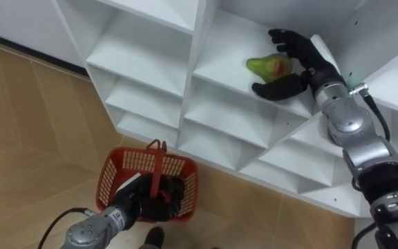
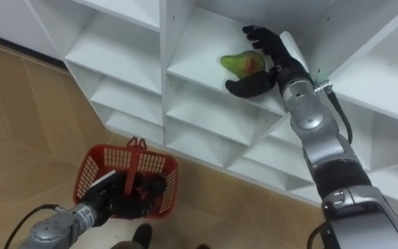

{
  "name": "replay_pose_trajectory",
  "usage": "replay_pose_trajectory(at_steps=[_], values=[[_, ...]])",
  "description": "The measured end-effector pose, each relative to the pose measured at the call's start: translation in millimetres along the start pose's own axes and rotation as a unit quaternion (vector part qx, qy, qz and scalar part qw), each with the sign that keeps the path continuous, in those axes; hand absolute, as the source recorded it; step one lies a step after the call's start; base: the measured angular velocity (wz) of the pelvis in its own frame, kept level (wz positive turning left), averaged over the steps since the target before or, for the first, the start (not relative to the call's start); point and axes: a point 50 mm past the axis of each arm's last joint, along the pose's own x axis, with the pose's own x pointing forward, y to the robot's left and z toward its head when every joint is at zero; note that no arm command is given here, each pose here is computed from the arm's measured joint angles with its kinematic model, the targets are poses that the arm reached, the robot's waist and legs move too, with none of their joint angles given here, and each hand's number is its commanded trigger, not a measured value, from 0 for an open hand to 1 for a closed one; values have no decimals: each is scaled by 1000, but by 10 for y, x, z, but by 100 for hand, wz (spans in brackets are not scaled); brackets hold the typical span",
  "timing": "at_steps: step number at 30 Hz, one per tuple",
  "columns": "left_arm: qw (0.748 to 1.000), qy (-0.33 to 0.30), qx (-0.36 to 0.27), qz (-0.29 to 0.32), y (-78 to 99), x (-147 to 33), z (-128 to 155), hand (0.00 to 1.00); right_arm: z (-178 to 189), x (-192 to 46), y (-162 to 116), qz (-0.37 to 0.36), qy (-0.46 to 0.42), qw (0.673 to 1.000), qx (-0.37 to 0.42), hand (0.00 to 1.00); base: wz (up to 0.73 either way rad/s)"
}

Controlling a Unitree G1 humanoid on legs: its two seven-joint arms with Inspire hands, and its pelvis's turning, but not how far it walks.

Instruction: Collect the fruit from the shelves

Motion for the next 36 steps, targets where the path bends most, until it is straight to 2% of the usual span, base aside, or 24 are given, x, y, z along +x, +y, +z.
replay_pose_trajectory(at_steps=[22, 36], values=[[1000, -4, 10, 3, 6, 48, 69, 100, -23, -4, 45, 16, 7, 1000, -3, 100, 0], [1000, 4, 11, -3, -32, 80, 45, 100, 63, 2, 42, 11, -18, 1000, -3, 100, 0]])
